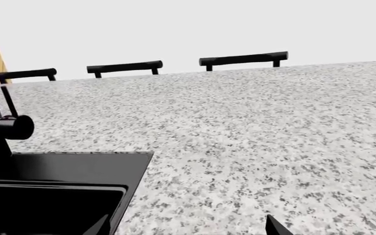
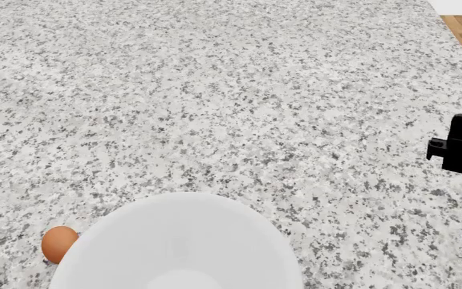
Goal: Place the eggs and milk next to the bowl.
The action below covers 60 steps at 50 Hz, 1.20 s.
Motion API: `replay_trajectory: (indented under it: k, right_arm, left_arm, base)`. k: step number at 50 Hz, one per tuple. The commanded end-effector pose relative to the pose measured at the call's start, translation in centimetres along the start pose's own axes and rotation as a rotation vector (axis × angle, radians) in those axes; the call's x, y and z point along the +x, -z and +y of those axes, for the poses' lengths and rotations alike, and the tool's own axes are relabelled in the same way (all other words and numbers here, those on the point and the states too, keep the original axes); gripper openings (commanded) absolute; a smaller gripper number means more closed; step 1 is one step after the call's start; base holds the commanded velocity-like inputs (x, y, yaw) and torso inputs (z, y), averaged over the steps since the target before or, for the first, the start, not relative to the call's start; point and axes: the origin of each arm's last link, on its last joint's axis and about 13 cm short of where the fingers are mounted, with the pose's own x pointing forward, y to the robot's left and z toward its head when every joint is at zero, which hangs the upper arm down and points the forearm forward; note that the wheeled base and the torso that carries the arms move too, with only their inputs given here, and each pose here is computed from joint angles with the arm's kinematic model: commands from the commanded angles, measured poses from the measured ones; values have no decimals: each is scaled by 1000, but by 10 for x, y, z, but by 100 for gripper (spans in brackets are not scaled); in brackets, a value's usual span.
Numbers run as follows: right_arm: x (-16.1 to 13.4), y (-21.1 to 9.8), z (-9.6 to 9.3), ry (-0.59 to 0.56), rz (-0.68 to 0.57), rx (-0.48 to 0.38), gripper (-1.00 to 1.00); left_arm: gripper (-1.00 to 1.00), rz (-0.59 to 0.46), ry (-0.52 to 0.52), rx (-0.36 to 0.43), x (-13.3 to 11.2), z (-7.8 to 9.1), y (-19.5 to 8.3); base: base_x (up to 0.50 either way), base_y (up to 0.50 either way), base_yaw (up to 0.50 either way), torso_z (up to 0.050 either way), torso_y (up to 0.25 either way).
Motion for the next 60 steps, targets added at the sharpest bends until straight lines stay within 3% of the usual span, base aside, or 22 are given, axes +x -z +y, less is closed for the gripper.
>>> replay_trajectory:
  k: [1,8,11,14,23,40,60]
  right_arm:
    - [-19,-11,-3,-170,-88,-25,-100]
    - [-23,-16,-5,-214,-100,-38,-100]
    - [-26,-19,-6,-283,-130,-11,-100]
    - [-30,-22,-7,-295,-123,-47,-100]
    - [-39,-28,-13,-408,-94,-11,-100]
    - [-54,-27,-22,-572,-84,-19,-100]
    - [-73,-22,-23,-817,-55,-91,-100]
  left_arm:
    - [100,-12,12,-19,2,0,1]
    - [100,-12,10,-24,2,0,1]
    - [100,-10,12,-24,2,0,1]
    - [100,-12,13,-25,2,0,1]
    - [100,-11,14,-22,2,0,1]
    - [100,-8,12,-21,2,0,1]
    - [100,-8,15,-22,2,0,1]
  base:
    - [0,0,0,0,0]
    - [0,0,0,0,0]
    - [0,0,0,0,0]
    - [0,0,0,0,0]
    - [0,0,0,0,0]
    - [0,0,0,0,1]
    - [0,0,0,0,0]
